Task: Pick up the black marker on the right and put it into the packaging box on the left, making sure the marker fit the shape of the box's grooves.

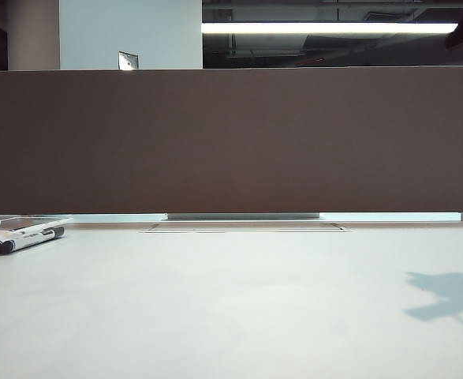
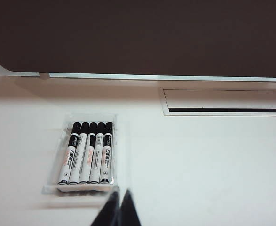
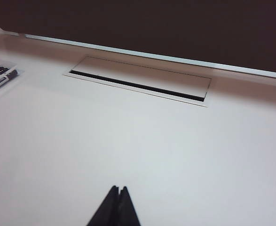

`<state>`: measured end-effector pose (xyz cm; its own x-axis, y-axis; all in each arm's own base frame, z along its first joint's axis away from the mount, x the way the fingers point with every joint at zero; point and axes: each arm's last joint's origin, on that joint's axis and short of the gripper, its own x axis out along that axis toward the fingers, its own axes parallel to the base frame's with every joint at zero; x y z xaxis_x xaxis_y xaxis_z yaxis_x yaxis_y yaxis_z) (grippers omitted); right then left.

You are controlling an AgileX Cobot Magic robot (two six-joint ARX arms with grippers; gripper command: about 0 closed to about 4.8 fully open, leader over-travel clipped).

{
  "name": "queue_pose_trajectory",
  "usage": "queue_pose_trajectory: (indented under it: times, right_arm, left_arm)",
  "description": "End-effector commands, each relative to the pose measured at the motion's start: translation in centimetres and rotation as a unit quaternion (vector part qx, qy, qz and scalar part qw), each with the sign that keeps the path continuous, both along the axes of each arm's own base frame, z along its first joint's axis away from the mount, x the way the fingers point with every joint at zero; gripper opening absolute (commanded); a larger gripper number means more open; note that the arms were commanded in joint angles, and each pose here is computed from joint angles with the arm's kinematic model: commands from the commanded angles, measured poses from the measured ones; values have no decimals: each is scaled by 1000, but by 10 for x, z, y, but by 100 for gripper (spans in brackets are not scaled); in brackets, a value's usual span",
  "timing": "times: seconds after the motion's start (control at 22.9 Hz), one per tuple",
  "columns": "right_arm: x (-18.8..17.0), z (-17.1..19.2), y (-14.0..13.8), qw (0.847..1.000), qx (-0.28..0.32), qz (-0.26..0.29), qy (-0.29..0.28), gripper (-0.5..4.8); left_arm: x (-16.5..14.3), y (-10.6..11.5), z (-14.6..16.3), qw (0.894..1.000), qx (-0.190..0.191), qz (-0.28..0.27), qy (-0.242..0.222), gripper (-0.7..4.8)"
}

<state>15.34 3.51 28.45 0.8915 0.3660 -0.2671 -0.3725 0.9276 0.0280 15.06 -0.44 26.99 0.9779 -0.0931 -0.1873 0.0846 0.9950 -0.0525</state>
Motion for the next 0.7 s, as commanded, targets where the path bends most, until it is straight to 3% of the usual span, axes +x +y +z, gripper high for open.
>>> queue_pose_trajectory:
  times: [0.04, 0.35, 0.7]
  right_arm:
    - [-1, 3, 0, 1000, 0, -1, -12, -5]
    - [-1, 3, 0, 1000, 0, -1, -12, -5]
    - [-1, 3, 0, 1000, 0, -1, -11, -5]
  left_arm:
    - [-9, 0, -7, 1000, 1, -3, -15, -6]
    - [-31, 0, -39, 997, -3, -2, -72, -6]
    - [-41, 0, -36, 994, -1, -3, -112, -6]
